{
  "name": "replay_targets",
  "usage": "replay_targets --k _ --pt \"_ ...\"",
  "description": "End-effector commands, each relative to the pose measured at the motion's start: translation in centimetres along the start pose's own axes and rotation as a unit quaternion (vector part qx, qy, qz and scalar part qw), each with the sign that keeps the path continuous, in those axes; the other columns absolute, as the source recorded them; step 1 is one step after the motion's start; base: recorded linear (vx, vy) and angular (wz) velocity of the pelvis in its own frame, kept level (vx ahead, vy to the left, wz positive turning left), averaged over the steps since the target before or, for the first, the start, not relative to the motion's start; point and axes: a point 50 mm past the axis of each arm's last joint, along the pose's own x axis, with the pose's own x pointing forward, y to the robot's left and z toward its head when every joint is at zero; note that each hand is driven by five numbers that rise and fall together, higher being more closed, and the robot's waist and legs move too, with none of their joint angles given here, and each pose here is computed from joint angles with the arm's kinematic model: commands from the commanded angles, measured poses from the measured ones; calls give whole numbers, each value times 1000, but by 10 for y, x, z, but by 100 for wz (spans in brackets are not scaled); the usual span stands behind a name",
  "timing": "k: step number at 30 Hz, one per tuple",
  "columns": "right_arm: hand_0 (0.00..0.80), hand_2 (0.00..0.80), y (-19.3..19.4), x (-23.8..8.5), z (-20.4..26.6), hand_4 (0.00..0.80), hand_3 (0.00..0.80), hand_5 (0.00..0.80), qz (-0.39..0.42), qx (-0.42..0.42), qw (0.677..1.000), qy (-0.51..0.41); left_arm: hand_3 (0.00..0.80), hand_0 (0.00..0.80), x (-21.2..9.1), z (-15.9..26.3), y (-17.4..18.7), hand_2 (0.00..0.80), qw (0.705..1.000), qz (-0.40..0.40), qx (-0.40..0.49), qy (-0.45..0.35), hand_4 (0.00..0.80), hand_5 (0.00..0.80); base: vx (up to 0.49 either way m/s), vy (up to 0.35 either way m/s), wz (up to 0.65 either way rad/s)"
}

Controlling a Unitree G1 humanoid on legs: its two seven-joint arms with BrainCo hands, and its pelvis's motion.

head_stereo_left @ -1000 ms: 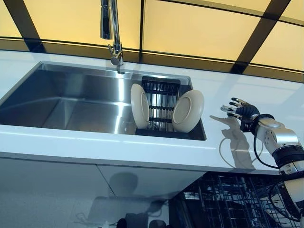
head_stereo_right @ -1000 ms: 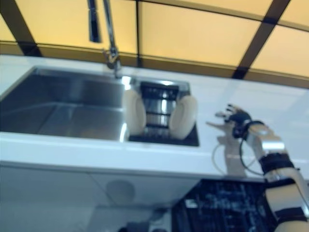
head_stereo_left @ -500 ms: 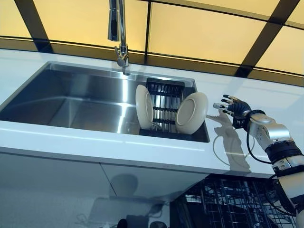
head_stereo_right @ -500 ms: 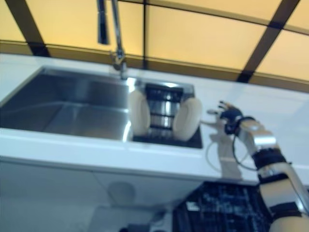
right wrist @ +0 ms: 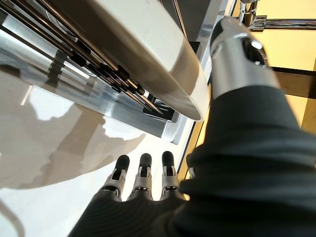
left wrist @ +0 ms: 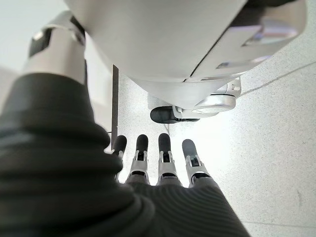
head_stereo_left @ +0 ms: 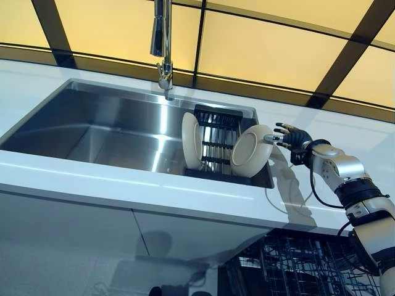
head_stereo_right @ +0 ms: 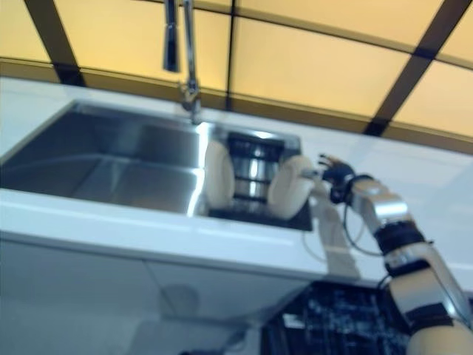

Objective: Take plates into dishwasher

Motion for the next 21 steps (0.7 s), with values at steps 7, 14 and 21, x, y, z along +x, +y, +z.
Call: replay_targets --k 7,14,21 --pt "0 0 5 1 45 0 0 0 2 -32 999 -44 0 0 2 8 2 0 1000 4 17 0 0 0 0 0 0" --pt "0 0 -1 3 37 0 0 0 3 -28 999 -19 0 0 2 10 4 0 1000 3 21 -3 0 0 0 0 0" --pt "0 0 -1 4 34 0 0 0 16 -27 999 -7 0 0 3 12 3 0 1000 1 18 -5 0 0 0 0 0"
